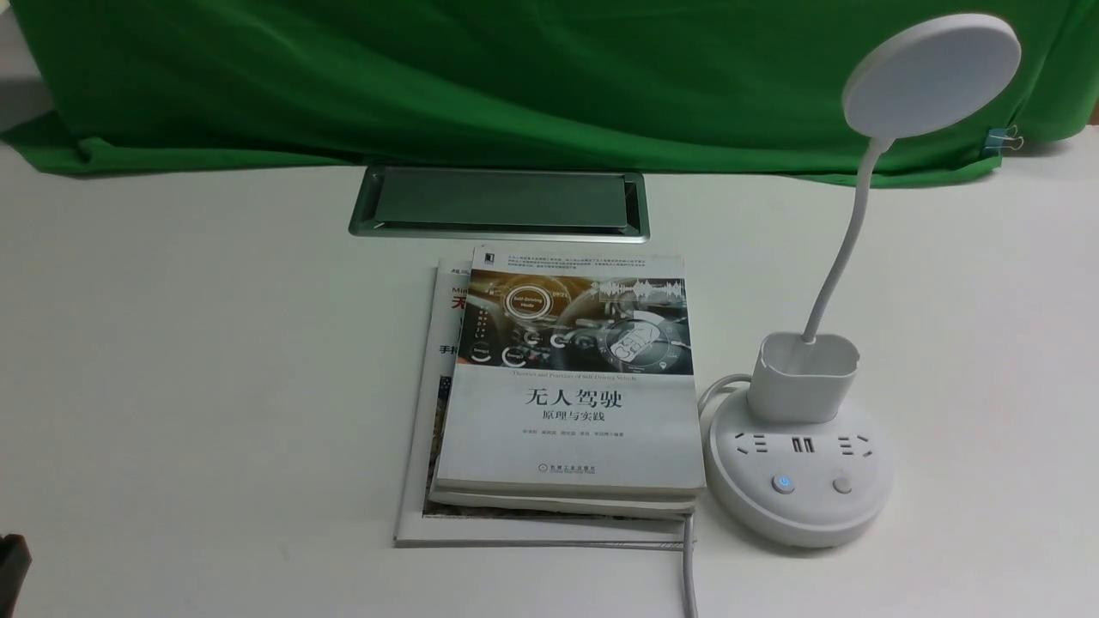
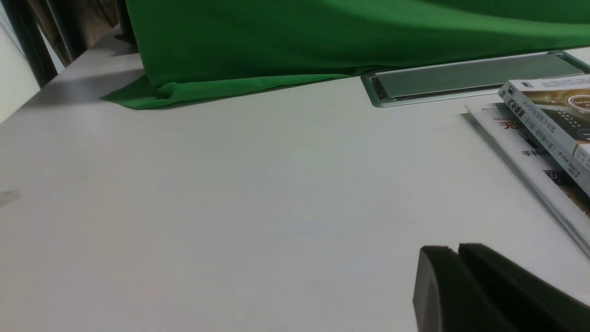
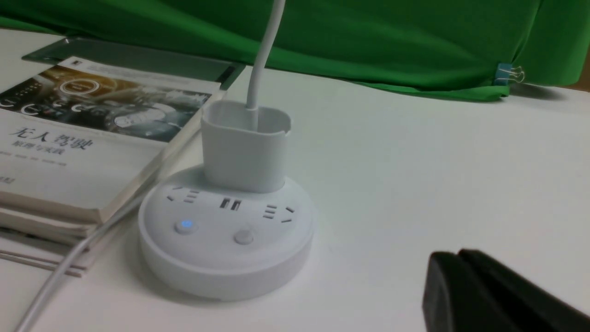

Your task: Turn off the desk lamp on the white desktop by hand.

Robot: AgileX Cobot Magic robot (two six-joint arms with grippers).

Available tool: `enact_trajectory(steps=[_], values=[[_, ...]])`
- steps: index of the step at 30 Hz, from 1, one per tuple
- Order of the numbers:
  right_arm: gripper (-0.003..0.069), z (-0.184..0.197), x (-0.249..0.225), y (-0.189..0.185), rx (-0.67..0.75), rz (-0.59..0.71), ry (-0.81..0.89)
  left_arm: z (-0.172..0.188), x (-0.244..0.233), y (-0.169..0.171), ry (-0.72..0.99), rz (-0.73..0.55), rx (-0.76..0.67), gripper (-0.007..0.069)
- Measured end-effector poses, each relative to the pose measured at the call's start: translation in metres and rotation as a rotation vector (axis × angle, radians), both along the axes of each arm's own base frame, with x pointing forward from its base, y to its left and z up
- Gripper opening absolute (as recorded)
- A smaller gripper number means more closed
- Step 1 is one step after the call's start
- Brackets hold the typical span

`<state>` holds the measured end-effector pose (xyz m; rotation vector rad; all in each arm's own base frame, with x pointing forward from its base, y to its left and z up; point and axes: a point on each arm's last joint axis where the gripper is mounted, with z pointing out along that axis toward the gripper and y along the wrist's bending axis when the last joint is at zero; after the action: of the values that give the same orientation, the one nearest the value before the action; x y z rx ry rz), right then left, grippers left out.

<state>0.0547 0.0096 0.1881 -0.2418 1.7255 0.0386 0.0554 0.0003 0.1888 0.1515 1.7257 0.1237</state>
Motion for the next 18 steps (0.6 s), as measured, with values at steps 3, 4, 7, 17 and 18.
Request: enact_trajectory(steps=[3, 4, 7, 17, 18], values=[[0.0039, 0.0000, 0.0000, 0.0000, 0.000, 0.000, 0.000, 0.0000, 0.0000, 0.0000, 0.000, 0.000, 0.000, 0.0020], [0.0039, 0.0000, 0.0000, 0.0000, 0.000, 0.000, 0.000, 0.0000, 0.0000, 0.0000, 0.000, 0.000, 0.000, 0.0020], [0.0039, 0.0000, 0.0000, 0.0000, 0.000, 0.000, 0.000, 0.0000, 0.0000, 0.0000, 0.000, 0.000, 0.000, 0.0020], [0.0050, 0.0000, 0.0000, 0.0000, 0.000, 0.000, 0.000, 0.0000, 0.0000, 0.0000, 0.000, 0.000, 0.000, 0.0020], [0.0050, 0.0000, 0.0000, 0.0000, 0.000, 0.000, 0.000, 0.0000, 0.0000, 0.0000, 0.000, 0.000, 0.000, 0.0020]])
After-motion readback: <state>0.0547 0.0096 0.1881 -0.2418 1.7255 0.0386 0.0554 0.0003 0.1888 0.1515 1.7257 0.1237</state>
